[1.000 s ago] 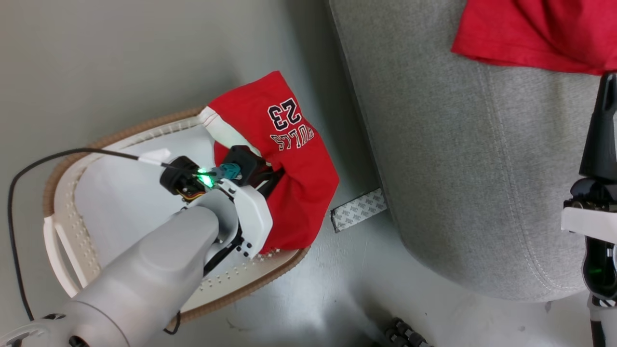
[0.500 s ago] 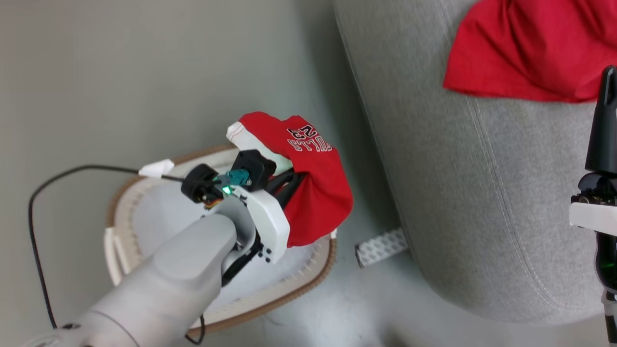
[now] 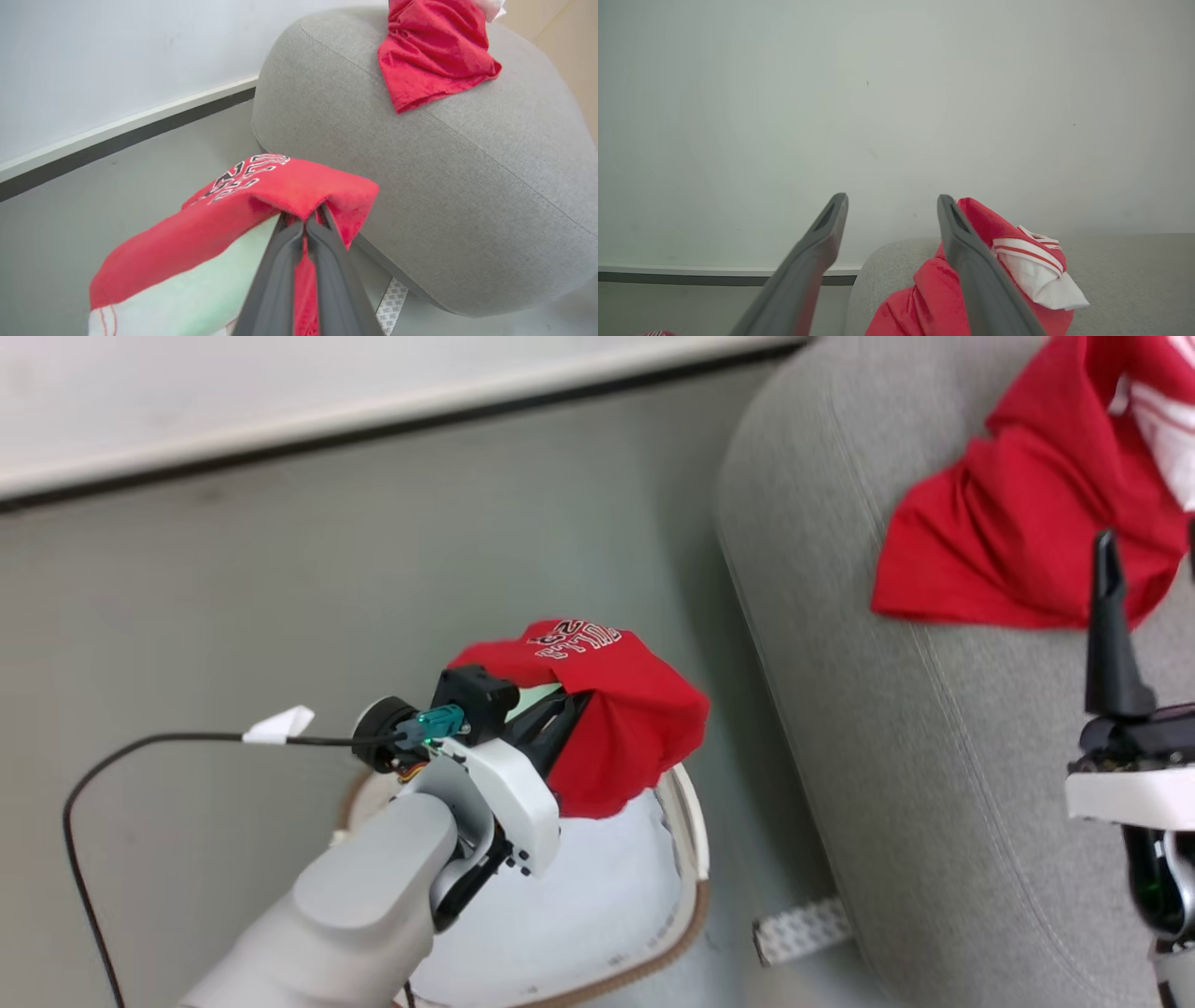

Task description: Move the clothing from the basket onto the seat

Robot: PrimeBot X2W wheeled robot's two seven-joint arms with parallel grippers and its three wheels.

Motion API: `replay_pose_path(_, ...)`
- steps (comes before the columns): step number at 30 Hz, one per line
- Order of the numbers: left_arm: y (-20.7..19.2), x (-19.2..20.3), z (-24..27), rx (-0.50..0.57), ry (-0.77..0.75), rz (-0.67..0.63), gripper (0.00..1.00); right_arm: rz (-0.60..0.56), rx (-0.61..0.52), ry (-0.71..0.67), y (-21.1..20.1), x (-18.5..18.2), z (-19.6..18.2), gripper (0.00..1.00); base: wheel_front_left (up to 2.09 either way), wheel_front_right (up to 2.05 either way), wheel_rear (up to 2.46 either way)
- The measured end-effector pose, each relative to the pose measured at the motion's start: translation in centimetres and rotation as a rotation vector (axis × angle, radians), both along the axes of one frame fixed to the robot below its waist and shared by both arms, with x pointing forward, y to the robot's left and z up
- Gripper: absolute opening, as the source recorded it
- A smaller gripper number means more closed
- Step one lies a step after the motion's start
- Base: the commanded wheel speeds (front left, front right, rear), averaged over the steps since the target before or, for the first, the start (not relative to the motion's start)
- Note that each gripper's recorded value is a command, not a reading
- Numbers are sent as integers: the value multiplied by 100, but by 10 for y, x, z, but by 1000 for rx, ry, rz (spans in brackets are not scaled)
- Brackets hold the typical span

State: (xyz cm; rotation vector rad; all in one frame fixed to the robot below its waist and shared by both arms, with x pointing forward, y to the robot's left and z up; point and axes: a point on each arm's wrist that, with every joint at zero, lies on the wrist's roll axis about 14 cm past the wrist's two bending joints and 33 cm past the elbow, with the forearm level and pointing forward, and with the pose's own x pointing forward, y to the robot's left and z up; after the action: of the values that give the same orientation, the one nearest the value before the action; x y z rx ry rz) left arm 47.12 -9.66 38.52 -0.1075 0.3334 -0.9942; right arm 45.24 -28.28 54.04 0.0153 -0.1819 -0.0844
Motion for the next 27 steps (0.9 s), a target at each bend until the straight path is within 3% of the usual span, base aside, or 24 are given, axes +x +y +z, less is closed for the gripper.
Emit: replay_pose_path(27,84,-7,204,-106,-485,268,0,331,115,-98,123,-39,42,100,0,0,0)
